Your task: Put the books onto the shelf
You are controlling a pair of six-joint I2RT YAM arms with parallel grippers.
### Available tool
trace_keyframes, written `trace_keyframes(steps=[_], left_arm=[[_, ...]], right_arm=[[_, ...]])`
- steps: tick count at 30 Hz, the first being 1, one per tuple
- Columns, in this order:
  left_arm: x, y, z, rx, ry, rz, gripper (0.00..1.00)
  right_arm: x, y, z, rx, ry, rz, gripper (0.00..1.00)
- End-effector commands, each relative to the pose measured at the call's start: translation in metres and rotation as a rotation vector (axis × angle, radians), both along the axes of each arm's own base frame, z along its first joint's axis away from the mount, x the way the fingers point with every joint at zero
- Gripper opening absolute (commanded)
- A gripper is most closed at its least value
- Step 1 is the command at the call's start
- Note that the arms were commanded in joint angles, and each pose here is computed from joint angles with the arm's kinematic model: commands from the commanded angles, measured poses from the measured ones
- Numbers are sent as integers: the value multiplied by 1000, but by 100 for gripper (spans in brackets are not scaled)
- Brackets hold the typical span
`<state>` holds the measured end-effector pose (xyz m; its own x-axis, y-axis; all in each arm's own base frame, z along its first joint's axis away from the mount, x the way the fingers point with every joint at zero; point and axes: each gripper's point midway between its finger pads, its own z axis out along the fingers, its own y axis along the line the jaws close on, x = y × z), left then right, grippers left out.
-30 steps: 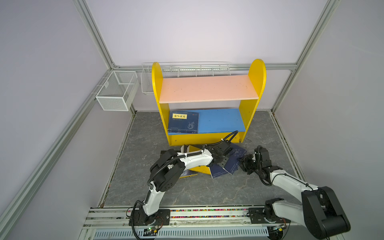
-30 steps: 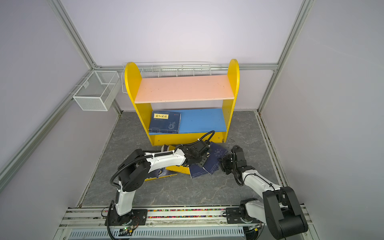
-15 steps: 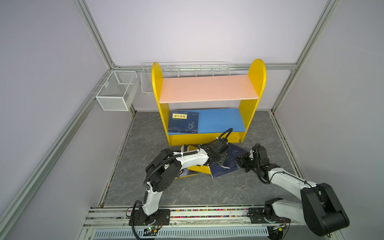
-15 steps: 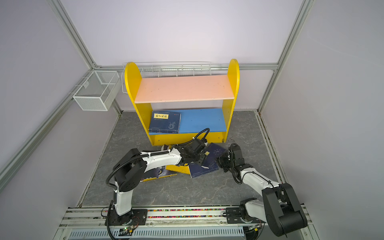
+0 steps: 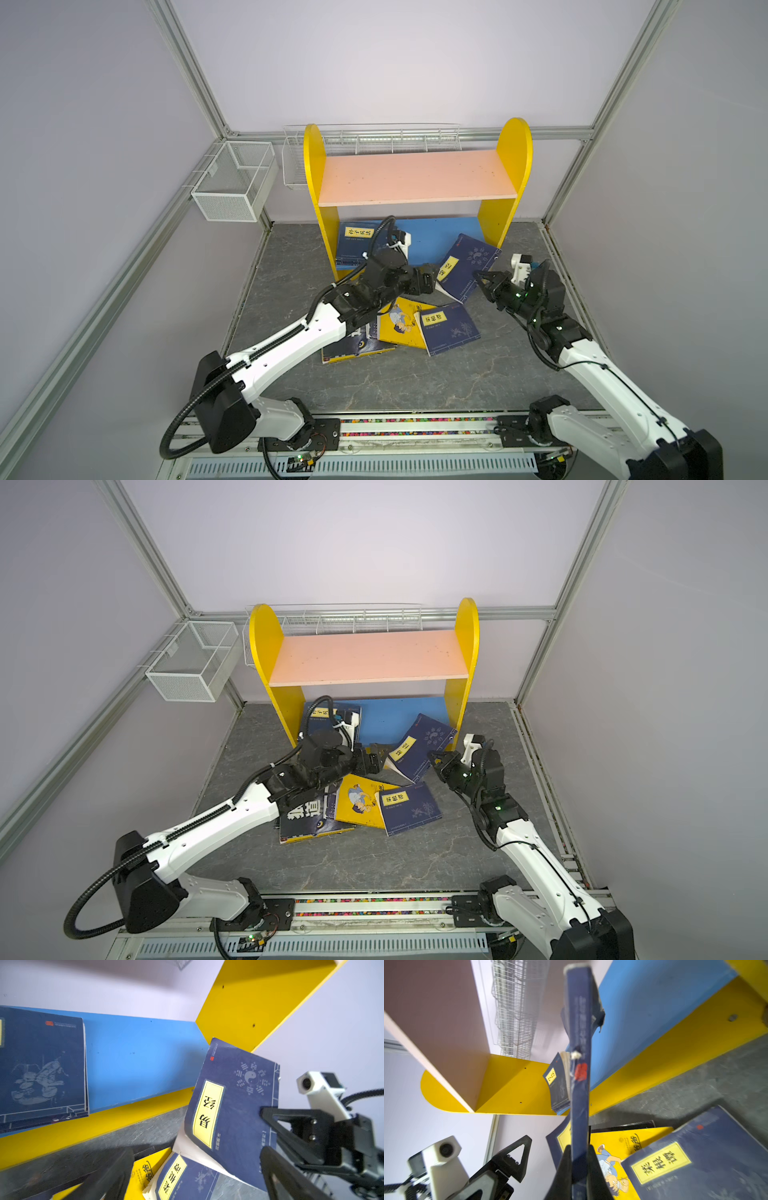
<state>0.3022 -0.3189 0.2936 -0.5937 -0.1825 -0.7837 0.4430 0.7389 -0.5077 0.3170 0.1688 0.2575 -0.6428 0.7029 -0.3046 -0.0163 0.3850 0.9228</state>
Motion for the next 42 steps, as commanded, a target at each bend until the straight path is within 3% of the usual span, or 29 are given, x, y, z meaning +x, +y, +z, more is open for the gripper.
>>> trace_keyframes(steps=[1,5,14,23,31,34,37,39,41,42], left_arm=[[-2,5,-23,-101,126,-8,99],[-2,3,-17,-194,130,-67,99],[-4,-18,-15,-284,154,-217,99],[1,-21,-15,-319,165,-224,96],[9,-24,10,-390,103,-225,94],[14,-24,20,-419,78,-211,74],[17,-19,30,-442,52,-182,35],[19,-11,31,-432,38,-142,16],[19,-2,31,-408,22,-112,7],[18,2,30,-395,19,-113,5]], right_arm=[[15,9,30,79,-149,-45,6],[24,16,41,101,-247,-137,6],[41,50,65,122,-322,-110,6],[44,68,90,182,-394,-78,6],[33,88,66,171,-341,-26,6],[30,95,62,161,-332,-5,6],[26,102,54,131,-310,22,6],[25,104,43,94,-275,44,6],[21,110,27,30,-210,90,10],[17,116,25,-13,-198,150,20]])
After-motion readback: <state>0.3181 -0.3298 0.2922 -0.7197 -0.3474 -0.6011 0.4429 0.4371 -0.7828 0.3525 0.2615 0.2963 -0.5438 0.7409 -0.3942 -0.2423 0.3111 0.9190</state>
